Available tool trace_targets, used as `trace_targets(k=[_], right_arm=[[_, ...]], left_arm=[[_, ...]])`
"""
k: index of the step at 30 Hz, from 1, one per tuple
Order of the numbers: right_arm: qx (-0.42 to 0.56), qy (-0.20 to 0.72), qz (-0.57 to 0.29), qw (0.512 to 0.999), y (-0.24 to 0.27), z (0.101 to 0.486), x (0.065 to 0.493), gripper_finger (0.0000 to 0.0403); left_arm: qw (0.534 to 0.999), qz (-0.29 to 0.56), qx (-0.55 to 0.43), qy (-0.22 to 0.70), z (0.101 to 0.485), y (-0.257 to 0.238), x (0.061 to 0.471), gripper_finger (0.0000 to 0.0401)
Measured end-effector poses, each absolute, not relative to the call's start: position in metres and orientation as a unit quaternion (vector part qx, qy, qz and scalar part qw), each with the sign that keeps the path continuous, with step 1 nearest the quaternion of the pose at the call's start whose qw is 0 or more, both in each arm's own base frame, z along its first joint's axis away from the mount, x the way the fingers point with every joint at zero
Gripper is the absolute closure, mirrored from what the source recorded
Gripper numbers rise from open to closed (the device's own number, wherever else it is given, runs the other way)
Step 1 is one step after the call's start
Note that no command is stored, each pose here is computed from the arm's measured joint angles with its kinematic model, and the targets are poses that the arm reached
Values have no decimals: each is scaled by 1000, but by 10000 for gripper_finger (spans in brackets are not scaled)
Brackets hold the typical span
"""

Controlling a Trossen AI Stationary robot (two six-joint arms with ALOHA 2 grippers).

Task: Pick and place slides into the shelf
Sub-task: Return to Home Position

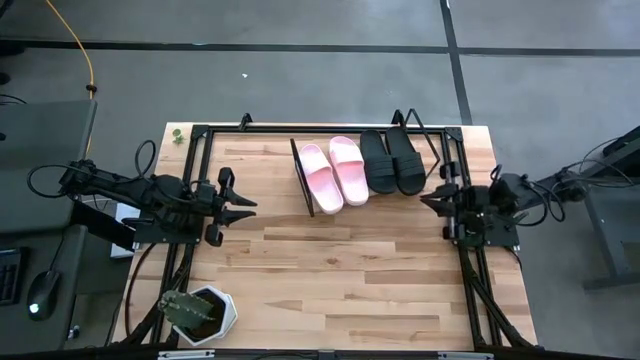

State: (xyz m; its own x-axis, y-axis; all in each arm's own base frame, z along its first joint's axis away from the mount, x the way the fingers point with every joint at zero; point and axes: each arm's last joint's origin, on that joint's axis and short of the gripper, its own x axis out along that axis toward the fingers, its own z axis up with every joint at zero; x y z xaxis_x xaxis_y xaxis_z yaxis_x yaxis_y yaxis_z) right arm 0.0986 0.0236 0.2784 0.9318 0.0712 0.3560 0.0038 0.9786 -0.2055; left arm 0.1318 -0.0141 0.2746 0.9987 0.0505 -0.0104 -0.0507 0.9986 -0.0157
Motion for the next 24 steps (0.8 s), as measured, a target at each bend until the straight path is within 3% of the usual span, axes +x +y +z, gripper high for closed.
trace_targets(k=[24], right_arm=[[-99, -171, 43, 979, 3, 244, 110, 389]], left_arm=[[997, 75, 3, 21, 255, -10, 123, 318]])
